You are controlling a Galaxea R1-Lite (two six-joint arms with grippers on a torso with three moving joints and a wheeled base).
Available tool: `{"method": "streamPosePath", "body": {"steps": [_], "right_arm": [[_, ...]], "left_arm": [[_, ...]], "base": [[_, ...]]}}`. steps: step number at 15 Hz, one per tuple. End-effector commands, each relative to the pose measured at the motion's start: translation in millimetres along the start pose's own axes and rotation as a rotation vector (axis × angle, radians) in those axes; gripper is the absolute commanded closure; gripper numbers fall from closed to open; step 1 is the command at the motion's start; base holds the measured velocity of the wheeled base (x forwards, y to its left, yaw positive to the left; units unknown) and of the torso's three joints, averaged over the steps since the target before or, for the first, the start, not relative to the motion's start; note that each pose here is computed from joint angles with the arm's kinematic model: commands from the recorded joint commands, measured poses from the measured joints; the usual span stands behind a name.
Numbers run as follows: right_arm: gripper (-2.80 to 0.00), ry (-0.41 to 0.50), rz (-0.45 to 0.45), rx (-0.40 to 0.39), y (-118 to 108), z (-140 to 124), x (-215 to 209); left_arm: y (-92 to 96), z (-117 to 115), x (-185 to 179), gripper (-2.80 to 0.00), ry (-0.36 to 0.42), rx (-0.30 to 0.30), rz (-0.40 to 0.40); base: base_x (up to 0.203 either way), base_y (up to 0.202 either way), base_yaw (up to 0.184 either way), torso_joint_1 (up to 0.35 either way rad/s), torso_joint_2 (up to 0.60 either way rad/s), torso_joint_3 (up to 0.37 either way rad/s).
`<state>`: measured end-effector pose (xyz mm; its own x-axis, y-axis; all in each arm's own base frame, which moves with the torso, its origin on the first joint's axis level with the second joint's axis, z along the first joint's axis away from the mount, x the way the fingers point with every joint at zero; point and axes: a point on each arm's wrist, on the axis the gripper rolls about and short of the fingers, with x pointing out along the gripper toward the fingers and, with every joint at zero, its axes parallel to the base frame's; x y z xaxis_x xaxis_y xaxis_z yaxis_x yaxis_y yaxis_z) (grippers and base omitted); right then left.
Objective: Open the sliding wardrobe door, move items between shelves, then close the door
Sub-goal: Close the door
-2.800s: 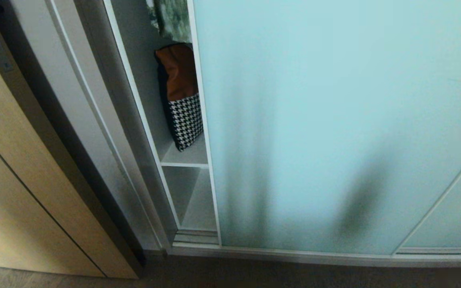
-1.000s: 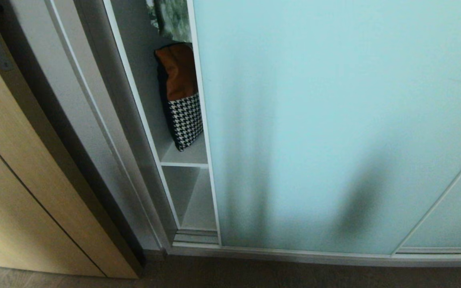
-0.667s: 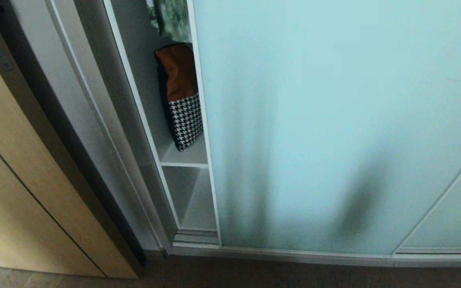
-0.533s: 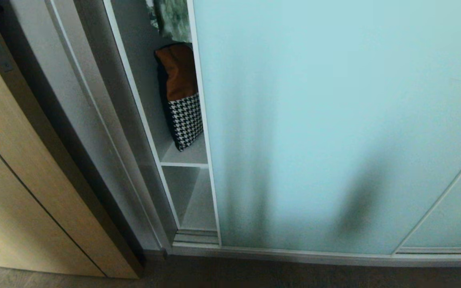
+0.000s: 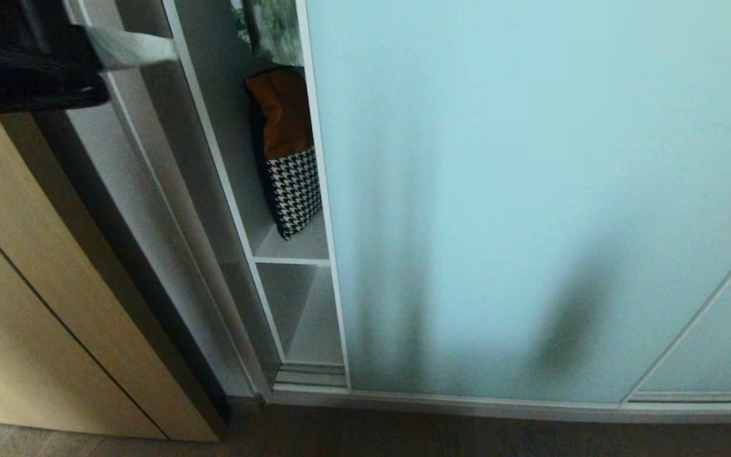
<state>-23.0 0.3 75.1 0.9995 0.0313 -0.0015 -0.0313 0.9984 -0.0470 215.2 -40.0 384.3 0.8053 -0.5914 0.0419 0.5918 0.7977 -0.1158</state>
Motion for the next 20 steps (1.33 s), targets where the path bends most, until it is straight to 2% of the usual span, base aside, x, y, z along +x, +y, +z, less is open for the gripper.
{"method": "streamPosePath", "body": {"steps": [1, 5, 7, 9, 11, 14, 16, 20], "right_arm": [[0.00, 0.000, 0.001, -0.001, 0.0, 0.0, 0.0], [0.00, -0.001, 0.001, -0.001, 0.0, 0.0, 0.0], [0.00, 0.000, 0.001, -0.001, 0.0, 0.0, 0.0], [0.00, 0.000, 0.001, -0.001, 0.0, 0.0, 0.0], [0.00, 0.000, 0.001, -0.001, 0.0, 0.0, 0.0], [0.00, 0.000, 0.001, -0.001, 0.0, 0.0, 0.0], [0.00, 0.000, 0.001, -0.001, 0.0, 0.0, 0.0], [0.00, 0.000, 0.001, -0.001, 0.0, 0.0, 0.0]], "left_arm": [[17.9, -31.5, 59.8, 0.00, 0.123, -0.081, -0.082], [25.1, -31.8, 102.8, 0.00, 0.128, -0.283, -0.111], [29.8, -36.3, 114.0, 0.00, 0.139, -0.331, -0.103], [29.2, -45.5, 124.5, 0.00, 0.162, -0.342, -0.107], [31.4, -50.8, 138.3, 0.00, 0.161, -0.373, -0.071], [30.3, -41.7, 148.5, 0.00, 0.125, -0.540, -0.058], [30.7, -43.3, 152.9, 0.00, 0.132, -0.558, -0.068], [33.7, -41.1, 161.8, 0.00, 0.129, -0.714, -0.064]], "base": [[0.000, 0.000, 0.000, 0.000, 0.00, 0.000], [0.000, 0.000, 0.000, 0.000, 0.00, 0.000], [0.000, 0.000, 0.000, 0.000, 0.00, 0.000], [0.000, 0.000, 0.000, 0.000, 0.00, 0.000], [0.000, 0.000, 0.000, 0.000, 0.00, 0.000], [0.000, 0.000, 0.000, 0.000, 0.00, 0.000], [0.000, 0.000, 0.000, 0.000, 0.00, 0.000], [0.000, 0.000, 0.000, 0.000, 0.00, 0.000]]}}
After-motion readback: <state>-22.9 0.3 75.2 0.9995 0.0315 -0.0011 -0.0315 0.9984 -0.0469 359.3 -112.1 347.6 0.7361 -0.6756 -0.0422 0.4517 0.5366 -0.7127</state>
